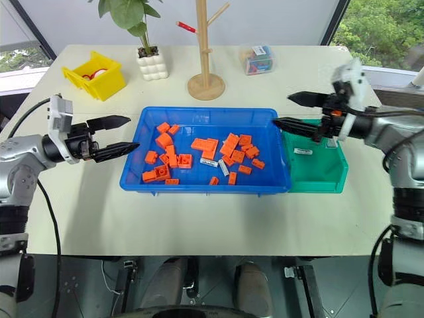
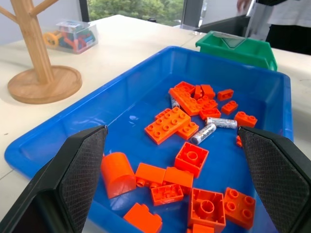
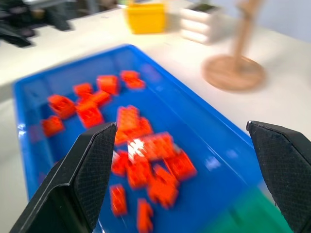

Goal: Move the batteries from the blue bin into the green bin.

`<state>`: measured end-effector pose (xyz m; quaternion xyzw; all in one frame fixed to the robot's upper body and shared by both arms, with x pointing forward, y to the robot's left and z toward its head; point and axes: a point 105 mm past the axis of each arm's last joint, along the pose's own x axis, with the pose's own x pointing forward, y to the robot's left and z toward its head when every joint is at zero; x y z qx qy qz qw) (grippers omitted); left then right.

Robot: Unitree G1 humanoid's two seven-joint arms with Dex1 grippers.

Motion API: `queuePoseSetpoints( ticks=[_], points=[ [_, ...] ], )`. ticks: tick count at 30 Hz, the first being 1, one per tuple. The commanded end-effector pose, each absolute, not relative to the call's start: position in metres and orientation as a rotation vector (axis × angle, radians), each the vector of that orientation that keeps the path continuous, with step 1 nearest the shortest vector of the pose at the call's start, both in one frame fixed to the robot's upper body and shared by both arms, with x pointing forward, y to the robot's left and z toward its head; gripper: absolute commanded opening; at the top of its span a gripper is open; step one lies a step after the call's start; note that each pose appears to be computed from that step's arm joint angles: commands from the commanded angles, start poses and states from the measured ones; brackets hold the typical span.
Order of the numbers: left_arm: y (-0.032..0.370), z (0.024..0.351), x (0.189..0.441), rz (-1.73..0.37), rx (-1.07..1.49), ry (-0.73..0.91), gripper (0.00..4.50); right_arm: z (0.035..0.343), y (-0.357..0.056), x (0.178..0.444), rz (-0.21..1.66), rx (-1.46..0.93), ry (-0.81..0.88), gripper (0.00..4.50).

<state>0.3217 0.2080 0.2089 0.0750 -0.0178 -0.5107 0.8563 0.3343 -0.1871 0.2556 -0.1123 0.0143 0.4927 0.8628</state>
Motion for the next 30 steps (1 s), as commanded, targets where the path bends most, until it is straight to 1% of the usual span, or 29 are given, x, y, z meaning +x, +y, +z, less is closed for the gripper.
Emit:
queuePoseSetpoints(
  ticks=[1, 7, 16, 21, 27, 30],
  points=[
    [0.205, 0.223, 0.314, -1.088, 0.191, -0.081, 4.50, 0.254, -0.162, 0.334, 1.135, -0.254, 0.038, 4.41],
    [0.198, 0.221, 0.306, -1.098, 0.186, -0.085, 4.50, 0.218, -0.124, 0.335, 1.283, -0.202, 0.133, 4.41],
    [0.195, 0.218, 0.298, -1.083, 0.174, -0.089, 4.50, 0.187, -0.085, 0.332, 1.392, -0.158, 0.228, 4.41],
    [0.192, 0.218, 0.299, -1.073, 0.162, -0.105, 4.50, 0.171, -0.067, 0.342, 1.401, -0.155, 0.281, 4.41],
    [0.190, 0.217, 0.299, -1.060, 0.155, -0.123, 4.50, 0.154, -0.062, 0.361, 1.339, -0.193, 0.368, 4.41],
    [0.189, 0.217, 0.300, -1.052, 0.153, -0.132, 4.50, 0.150, -0.062, 0.365, 1.331, -0.239, 0.387, 4.41]
  ],
)
